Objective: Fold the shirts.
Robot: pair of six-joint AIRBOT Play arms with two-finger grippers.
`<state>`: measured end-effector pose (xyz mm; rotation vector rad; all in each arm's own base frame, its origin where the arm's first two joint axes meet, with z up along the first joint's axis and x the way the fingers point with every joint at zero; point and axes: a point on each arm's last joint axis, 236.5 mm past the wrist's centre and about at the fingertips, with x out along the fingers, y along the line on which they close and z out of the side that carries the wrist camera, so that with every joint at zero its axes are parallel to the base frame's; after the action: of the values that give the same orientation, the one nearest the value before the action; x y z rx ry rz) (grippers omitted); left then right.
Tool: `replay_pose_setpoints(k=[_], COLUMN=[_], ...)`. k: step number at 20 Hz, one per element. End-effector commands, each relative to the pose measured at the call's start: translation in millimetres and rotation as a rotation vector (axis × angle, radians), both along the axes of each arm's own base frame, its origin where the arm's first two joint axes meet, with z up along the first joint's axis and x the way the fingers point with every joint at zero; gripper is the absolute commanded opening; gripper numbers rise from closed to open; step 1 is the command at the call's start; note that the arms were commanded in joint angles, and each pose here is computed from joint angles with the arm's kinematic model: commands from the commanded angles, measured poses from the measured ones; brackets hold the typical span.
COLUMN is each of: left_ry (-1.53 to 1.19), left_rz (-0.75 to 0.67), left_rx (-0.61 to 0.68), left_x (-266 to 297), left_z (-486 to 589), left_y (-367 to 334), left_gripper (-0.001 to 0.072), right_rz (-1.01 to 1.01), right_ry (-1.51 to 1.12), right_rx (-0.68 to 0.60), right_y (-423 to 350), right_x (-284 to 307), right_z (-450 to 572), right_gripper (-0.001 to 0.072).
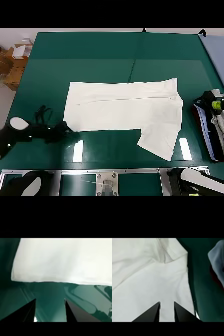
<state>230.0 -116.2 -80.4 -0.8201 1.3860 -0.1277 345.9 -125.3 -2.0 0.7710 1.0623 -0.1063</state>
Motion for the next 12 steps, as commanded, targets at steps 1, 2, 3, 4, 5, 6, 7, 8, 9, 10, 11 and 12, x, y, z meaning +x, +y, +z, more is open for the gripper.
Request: replay_pose_setpoints(k=[1,2,3,4,5,6,7,8,9,10,11,12], left_ry=[-0.129,-0.166,-0.183,-0.165,-0.134,-0.093,-0.067,-0.059,-0.068,-0.076,-0.083,-0.080], left_rz=[0.186,0.225,0.268,0.304,0.319,0.337,0.366,0.393,0.401,0.409,0.404,0.407], left_rx=[0.026,0.038,0.039,0.029,0.025,0.010,-0.010,-0.030,-0.039,-0.042,-0.040,-0.042], left_x=[25.5,36.0,43.2,45.1,43.1,40.5,41.6,45.5,49.1,51.7,52.4,52.2], left_z=[-12.7,-10.3,-8.4,-10.5,-16.7,-24.0,-28.7,-31.0,-30.9,-30.6,-30.2,-30.3], left_y=[-2.6,0.3,3.1,4.3,4.0,1.4,-0.5,-1.9,-2.5,-1.8,-1.7,-1.9], left_gripper=[0.0428,0.0427,0.0428,0.0428,0.0428,0.0428,0.0427,0.0427,0.0426,0.0425,0.0425,0.0424], right_rz=[-0.049,-0.053,-0.059,-0.060,-0.063,-0.065,-0.068,-0.066,-0.061,-0.057,-0.054,-0.051], right_ry=[-0.032,-0.035,-0.040,-0.042,-0.047,-0.053,-0.065,-0.069,-0.072,-0.070,-0.067,-0.064], right_rx=[0.054,0.065,0.071,0.071,0.068,0.067,0.074,0.081,0.088,0.092,0.099,0.102], right_y=[7.6,9.3,10.0,9.7,9.6,10.2,11.8,14.7,17.7,19.3,20.7,21.4], right_x=[2.6,3.3,4.4,4.8,6.4,8.6,11.7,13.5,14.7,14.3,13.4,12.4], right_z=[-3.6,-3.6,-3.7,-3.6,-3.3,-2.4,-0.4,0.7,1.6,1.7,1.9,1.7], right_gripper=[0.0211,0.0211,0.0211,0.0211,0.0211,0.0212,0.0212,0.0214,0.0235,0.0282,0.0293,0.0293])
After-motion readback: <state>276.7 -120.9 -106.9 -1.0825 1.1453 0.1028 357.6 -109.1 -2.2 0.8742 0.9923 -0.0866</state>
